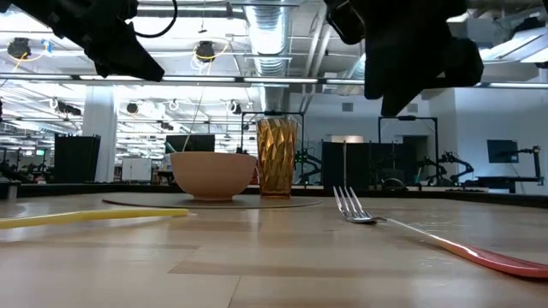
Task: Pick & Place Utensil
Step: Put the orange fork into the bowl on the gray mat
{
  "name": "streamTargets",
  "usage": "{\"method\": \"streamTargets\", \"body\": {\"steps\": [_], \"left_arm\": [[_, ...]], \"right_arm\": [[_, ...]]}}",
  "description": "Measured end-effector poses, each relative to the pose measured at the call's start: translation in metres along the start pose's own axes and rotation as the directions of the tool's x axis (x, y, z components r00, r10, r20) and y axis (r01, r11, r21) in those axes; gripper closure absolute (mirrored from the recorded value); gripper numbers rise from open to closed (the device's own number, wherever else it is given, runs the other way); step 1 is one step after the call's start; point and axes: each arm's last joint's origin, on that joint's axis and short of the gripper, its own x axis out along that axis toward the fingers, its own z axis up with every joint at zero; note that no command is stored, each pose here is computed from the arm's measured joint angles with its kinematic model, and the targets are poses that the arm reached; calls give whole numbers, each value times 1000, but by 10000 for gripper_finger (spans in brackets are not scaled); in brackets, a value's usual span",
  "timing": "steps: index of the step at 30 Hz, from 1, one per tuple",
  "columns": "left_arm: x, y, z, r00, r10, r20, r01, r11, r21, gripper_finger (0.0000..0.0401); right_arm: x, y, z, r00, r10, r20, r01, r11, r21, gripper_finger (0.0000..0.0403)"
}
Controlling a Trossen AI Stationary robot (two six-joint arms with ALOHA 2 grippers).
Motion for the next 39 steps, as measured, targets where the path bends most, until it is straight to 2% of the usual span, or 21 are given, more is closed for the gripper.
{"method": "streamTargets", "body": {"steps": [2,6,12,18,22,33,39], "left_arm": [[0,0,0,1000,-1,3,1,1000,-3,285],[0,0,1,1000,-2,6,2,1000,14,285],[0,0,2,1000,1,18,-1,999,41,285],[0,-1,2,1000,1,23,-2,999,38,285],[0,-1,3,1000,-1,30,0,999,33,285],[0,-1,4,999,-4,40,3,1000,25,285],[0,-1,5,999,-5,44,4,1000,22,285]], "right_arm": [[0,-1,-3,1000,-21,-2,21,1000,-4,294],[9,-8,-7,992,-126,14,125,989,74,294],[44,-7,-13,985,-171,-22,173,982,76,294],[71,-3,-14,990,-113,-83,122,986,111,294],[79,-4,-15,987,-135,-87,145,983,113,294],[81,-8,-14,985,-150,-88,162,977,140,294],[87,-18,-19,982,-167,-89,183,956,227,295]]}}
